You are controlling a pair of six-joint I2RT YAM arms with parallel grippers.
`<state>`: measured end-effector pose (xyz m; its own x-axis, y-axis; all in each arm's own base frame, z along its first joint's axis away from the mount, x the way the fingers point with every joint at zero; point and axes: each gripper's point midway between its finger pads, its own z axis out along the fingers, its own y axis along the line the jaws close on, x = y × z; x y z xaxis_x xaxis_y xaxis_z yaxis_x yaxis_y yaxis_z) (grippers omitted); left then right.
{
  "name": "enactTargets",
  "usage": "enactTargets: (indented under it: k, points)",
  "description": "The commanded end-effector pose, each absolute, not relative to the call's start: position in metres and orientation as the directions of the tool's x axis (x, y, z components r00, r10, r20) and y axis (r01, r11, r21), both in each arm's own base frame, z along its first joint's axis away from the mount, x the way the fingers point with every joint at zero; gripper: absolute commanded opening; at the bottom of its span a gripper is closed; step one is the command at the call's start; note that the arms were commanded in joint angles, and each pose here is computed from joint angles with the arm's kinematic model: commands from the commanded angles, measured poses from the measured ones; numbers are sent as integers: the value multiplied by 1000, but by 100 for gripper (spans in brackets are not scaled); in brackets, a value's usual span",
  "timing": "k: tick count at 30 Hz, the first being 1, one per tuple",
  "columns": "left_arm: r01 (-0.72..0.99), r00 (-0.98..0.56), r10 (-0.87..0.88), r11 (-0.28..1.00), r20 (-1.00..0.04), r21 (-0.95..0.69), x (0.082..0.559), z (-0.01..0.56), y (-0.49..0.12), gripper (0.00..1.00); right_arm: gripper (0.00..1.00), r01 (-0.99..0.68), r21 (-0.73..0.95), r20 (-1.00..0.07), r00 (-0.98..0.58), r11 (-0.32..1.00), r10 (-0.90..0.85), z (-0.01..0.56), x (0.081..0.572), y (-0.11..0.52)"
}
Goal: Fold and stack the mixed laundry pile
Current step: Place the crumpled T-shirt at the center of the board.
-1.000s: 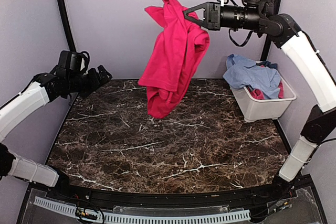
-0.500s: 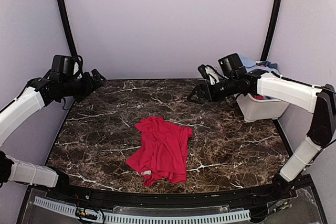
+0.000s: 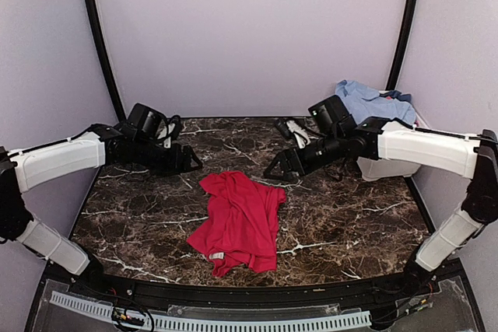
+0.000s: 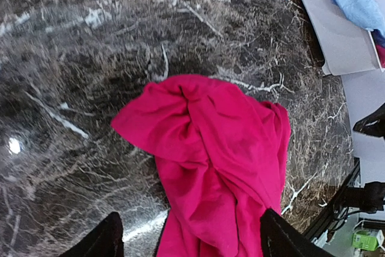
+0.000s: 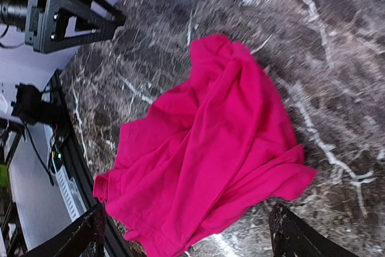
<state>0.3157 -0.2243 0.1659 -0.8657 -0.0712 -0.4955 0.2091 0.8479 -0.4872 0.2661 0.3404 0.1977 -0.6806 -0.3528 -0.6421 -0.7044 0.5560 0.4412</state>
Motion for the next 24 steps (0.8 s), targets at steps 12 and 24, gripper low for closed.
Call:
enactTargets:
  k: [12, 24]
  points:
    - [190, -936, -27, 799, -350, -571, 281, 110, -237, 66, 65, -665, 539, -421, -744, 517, -518, 100, 219, 381]
    - [151, -946, -45, 815, -321, -560, 265, 103, -226, 63, 49, -625, 553, -324, -771, 552, -548, 65, 181, 366]
